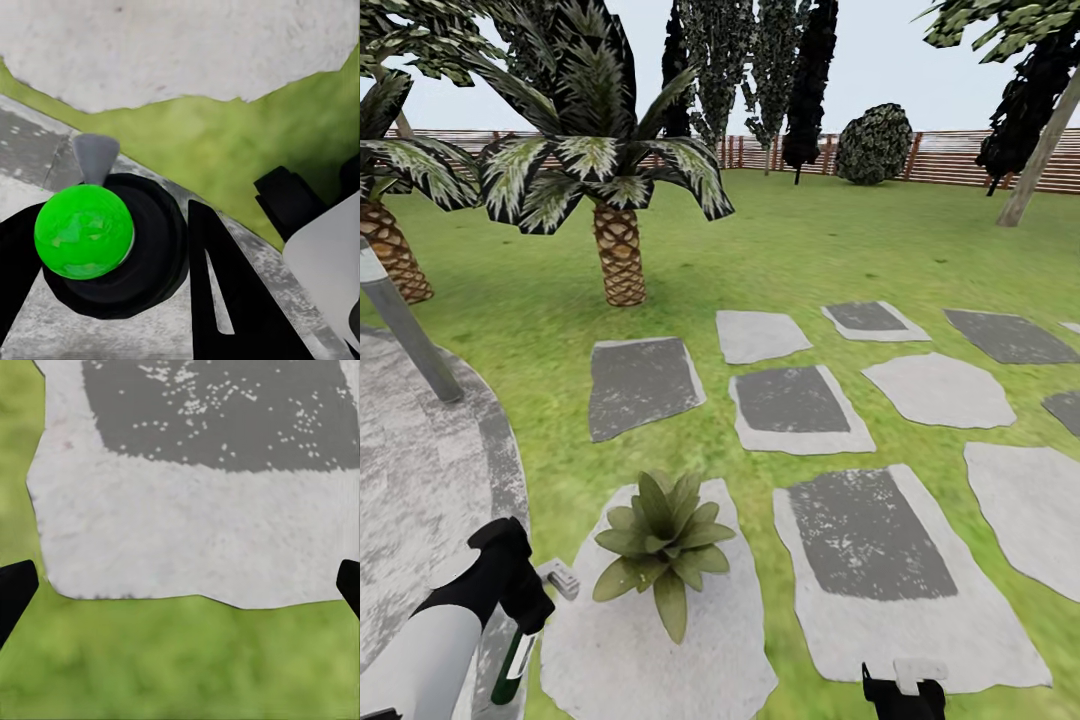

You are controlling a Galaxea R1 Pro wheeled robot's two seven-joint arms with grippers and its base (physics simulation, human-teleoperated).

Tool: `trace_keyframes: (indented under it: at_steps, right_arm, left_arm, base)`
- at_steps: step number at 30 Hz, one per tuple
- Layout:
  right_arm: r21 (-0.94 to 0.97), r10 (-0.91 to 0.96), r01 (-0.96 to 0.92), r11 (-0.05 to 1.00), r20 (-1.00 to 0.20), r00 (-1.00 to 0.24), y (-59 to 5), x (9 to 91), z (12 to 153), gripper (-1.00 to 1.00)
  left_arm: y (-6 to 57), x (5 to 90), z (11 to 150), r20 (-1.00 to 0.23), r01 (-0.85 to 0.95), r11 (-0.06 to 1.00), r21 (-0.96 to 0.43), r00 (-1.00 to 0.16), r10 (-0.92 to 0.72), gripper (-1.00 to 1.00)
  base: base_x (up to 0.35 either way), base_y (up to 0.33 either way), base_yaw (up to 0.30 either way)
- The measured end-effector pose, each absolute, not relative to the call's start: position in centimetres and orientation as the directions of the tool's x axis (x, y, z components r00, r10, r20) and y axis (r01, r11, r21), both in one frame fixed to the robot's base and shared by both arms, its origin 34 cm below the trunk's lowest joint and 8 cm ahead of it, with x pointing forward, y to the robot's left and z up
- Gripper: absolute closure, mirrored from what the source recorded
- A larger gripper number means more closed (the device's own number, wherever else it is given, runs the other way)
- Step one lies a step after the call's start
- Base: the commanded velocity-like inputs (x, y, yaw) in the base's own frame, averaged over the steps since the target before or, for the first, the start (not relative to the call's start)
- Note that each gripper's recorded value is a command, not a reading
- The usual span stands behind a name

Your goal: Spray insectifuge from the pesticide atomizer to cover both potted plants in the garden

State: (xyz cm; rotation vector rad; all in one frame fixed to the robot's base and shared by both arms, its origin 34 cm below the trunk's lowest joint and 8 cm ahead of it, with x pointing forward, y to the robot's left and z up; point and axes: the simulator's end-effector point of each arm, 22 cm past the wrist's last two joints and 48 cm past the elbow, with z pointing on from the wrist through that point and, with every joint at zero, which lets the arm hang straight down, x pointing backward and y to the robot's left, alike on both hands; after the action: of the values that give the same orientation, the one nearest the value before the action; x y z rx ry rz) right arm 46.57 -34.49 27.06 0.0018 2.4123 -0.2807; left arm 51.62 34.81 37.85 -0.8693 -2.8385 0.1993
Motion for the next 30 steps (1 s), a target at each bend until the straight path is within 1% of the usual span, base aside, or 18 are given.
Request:
trace_keyframes:
  at_steps: [6,13,17,20,23,30]
  right_arm:
    - [-0.201,-0.074,0.077,0.976,-0.649,-0.757,-34.5,46.6,27.0,-1.00]
    - [-0.202,-0.074,0.078,0.976,-0.649,-0.757,-34.5,46.5,27.0,-1.00]
    - [-0.202,-0.074,0.078,0.976,-0.649,-0.757,-34.5,46.5,27.0,-1.00]
    - [-0.202,-0.075,0.077,0.976,-0.649,-0.758,-34.5,46.5,27.0,-1.00]
    - [-0.202,-0.075,0.076,0.976,-0.648,-0.758,-34.5,46.5,27.0,-1.00]
    - [-0.202,-0.076,0.076,0.976,-0.648,-0.758,-34.5,46.5,27.0,-1.00]
  left_arm:
    - [34.2,51.9,37.9,0.110,0.549,0.817,-0.178,-0.814,0.571,1.00]
    - [32.8,52.4,37.9,0.089,0.556,0.809,-0.191,-0.811,0.578,1.00]
    - [33.1,51.8,37.6,0.103,0.556,0.809,-0.192,-0.808,0.580,1.00]
    - [33.8,49.4,36.4,0.140,0.550,0.811,-0.202,-0.803,0.579,1.00]
    - [33.8,48.7,36.1,0.147,0.549,0.809,-0.208,-0.800,0.581,1.00]
    - [32.9,49.8,36.6,0.120,0.553,0.807,-0.207,-0.804,0.582,1.00]
  base:
    - [0.127,0.113,0.000]
    - [0.004,0.003,0.000]
    - [0.000,0.000,0.000]
    - [0.000,0.000,0.000]
    - [0.000,0.000,0.000]
    - [0.000,0.000,0.000]
